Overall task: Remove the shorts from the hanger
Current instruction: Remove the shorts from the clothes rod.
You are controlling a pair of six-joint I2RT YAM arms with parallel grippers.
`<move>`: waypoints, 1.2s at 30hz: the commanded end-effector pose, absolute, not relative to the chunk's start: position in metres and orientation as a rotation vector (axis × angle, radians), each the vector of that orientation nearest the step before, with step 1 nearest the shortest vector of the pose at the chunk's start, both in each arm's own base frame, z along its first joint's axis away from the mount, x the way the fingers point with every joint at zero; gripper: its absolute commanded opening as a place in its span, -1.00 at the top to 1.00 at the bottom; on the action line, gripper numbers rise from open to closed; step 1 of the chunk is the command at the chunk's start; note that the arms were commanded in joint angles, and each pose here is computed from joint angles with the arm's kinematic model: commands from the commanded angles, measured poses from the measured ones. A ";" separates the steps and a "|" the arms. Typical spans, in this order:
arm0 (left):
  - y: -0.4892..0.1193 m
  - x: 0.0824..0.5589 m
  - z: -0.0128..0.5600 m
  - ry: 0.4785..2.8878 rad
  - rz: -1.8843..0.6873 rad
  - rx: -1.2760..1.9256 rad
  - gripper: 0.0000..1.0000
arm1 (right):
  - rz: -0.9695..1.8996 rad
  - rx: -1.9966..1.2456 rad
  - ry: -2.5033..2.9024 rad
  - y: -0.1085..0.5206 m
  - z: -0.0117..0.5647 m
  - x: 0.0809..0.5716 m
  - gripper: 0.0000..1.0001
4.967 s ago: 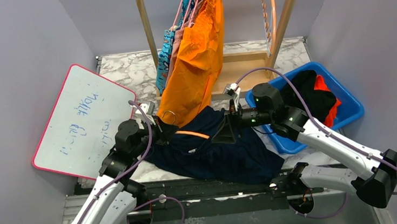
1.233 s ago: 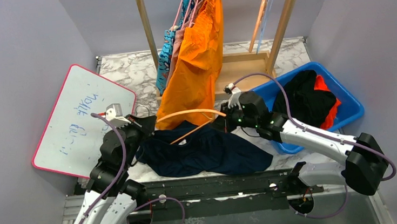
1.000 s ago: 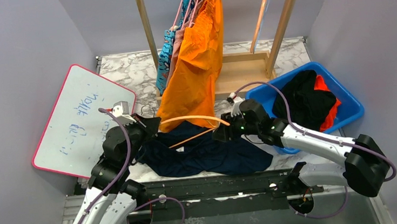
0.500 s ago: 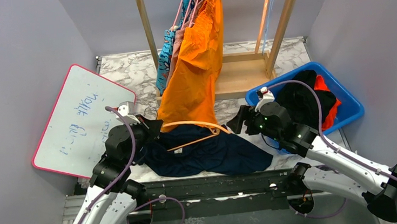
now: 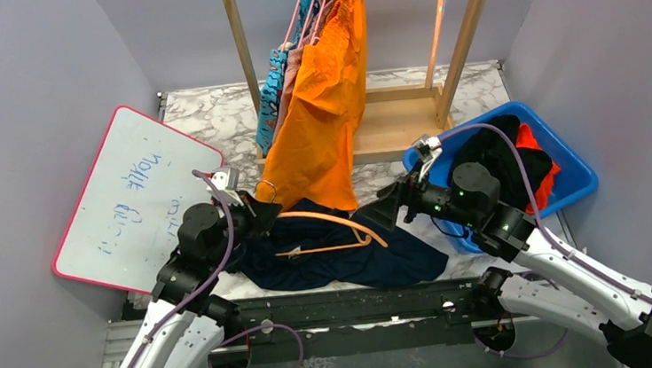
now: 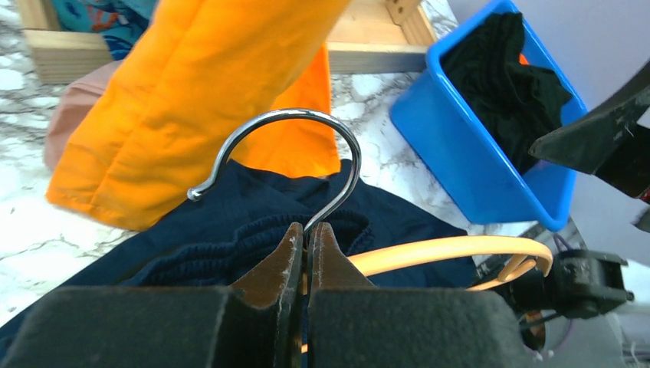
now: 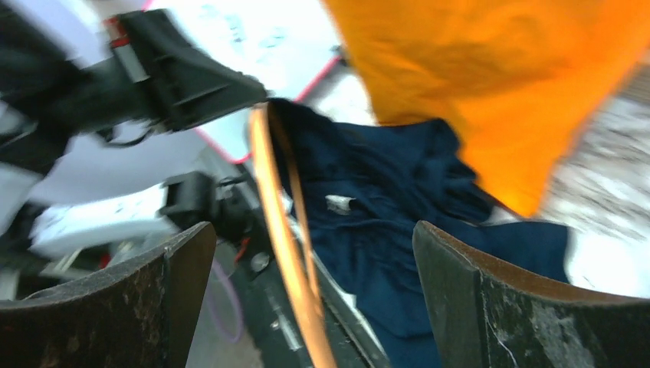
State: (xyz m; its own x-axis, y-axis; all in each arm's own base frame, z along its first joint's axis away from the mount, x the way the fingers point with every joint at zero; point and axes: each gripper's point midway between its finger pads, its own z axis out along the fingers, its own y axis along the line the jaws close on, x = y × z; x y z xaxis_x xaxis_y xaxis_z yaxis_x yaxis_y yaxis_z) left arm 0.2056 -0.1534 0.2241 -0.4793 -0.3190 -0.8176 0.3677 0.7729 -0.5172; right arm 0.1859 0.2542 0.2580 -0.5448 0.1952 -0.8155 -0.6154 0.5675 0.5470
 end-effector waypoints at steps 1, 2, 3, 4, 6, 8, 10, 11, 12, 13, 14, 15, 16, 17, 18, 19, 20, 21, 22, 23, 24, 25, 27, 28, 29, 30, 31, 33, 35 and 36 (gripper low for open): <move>-0.176 0.198 0.249 1.797 -0.948 0.194 1.00 | 1.447 -0.661 1.656 0.289 0.299 0.136 -0.99; -0.179 0.196 0.251 1.788 -0.962 0.210 1.00 | 1.482 -0.697 1.678 0.294 0.298 0.132 -0.98; -0.180 0.195 0.253 1.776 -0.974 0.224 1.00 | 1.505 -0.722 1.719 0.298 0.294 0.130 -0.94; -0.182 0.194 0.255 1.765 -0.985 0.234 1.00 | 1.518 -0.744 1.771 0.302 0.288 0.129 -0.86; -0.185 0.191 0.258 1.744 -1.003 0.257 1.00 | 1.539 -0.780 1.863 0.307 0.276 0.127 -0.67; -0.185 0.190 0.257 1.740 -1.008 0.265 1.00 | 1.585 -0.808 1.910 0.311 0.268 0.122 -0.53; -0.185 0.190 0.257 1.736 -1.008 0.267 1.00 | 1.632 -0.838 1.923 0.313 0.265 0.117 -0.39; -0.185 0.190 0.256 1.736 -1.008 0.267 1.00 | 1.644 -0.844 1.929 0.314 0.264 0.115 -0.34; -0.185 0.190 0.255 1.739 -1.008 0.266 1.00 | 1.656 -0.844 1.935 0.314 0.263 0.114 -0.28; -0.185 0.190 0.255 1.740 -1.007 0.268 1.00 | 1.666 -0.846 1.941 0.315 0.263 0.113 -0.22; -0.185 0.191 0.254 1.742 -1.006 0.266 1.00 | 1.674 -0.850 1.950 0.315 0.262 0.112 -0.18; -0.185 0.191 0.253 1.743 -1.005 0.263 1.00 | 1.682 -0.857 1.956 0.315 0.262 0.111 -0.16; -0.185 0.191 0.253 1.744 -1.004 0.263 1.00 | 1.691 -0.863 1.965 0.315 0.260 0.110 -0.14; -0.185 0.191 0.253 1.744 -1.003 0.264 1.00 | 1.694 -0.864 1.980 0.315 0.257 0.109 -0.10; -0.185 0.192 0.253 1.744 -1.002 0.263 1.00 | 1.698 -0.864 1.994 0.316 0.255 0.109 -0.07; -0.185 0.192 0.253 1.743 -1.004 0.263 1.00 | 1.704 -0.860 2.013 0.317 0.251 0.109 -0.02; -0.185 0.192 0.254 1.741 -1.004 0.264 1.00 | 1.709 -0.853 2.029 0.318 0.249 0.110 0.05; -0.186 0.192 0.254 1.738 -1.005 0.266 1.00 | 1.716 -0.849 2.041 0.319 0.247 0.110 0.07; -0.186 0.192 0.254 1.738 -1.006 0.266 1.00 | 1.731 -0.839 2.051 0.321 0.246 0.111 0.14; -0.186 0.192 0.255 1.736 -1.009 0.267 1.00 | 1.743 -0.835 2.050 0.322 0.247 0.111 0.23; -0.186 0.191 0.255 1.735 -1.010 0.269 1.00 | 1.748 -0.827 2.046 0.323 0.247 0.112 0.38; -0.186 0.191 0.255 1.733 -1.008 0.271 1.00 | 1.751 -0.820 2.040 0.324 0.247 0.113 0.53; -0.185 0.192 0.254 1.737 -0.999 0.266 1.00 | 1.753 -0.821 2.024 0.324 0.249 0.113 0.60; -0.183 0.194 0.252 1.748 -0.985 0.252 1.00 | 1.748 -0.822 2.018 0.323 0.250 0.113 0.65; -0.181 0.195 0.251 1.755 -0.969 0.241 1.00 | 1.744 -0.827 2.009 0.322 0.251 0.112 0.74; -0.179 0.196 0.249 1.764 -0.955 0.232 0.93 | 1.732 -0.819 2.008 0.322 0.250 0.114 0.83; -0.177 0.196 0.249 1.768 -0.945 0.228 0.80 | 1.713 -0.804 2.019 0.321 0.249 0.115 0.95; -0.176 0.195 0.248 1.770 -0.940 0.228 0.60 | 1.660 -0.787 2.052 0.318 0.243 0.118 0.98; -0.176 0.193 0.250 1.761 -0.945 0.232 0.17 | 1.640 -0.795 2.080 0.314 0.238 0.116 0.98; -0.176 0.192 0.252 1.756 -0.950 0.235 0.03 | 1.633 -0.803 2.092 0.312 0.237 0.114 0.98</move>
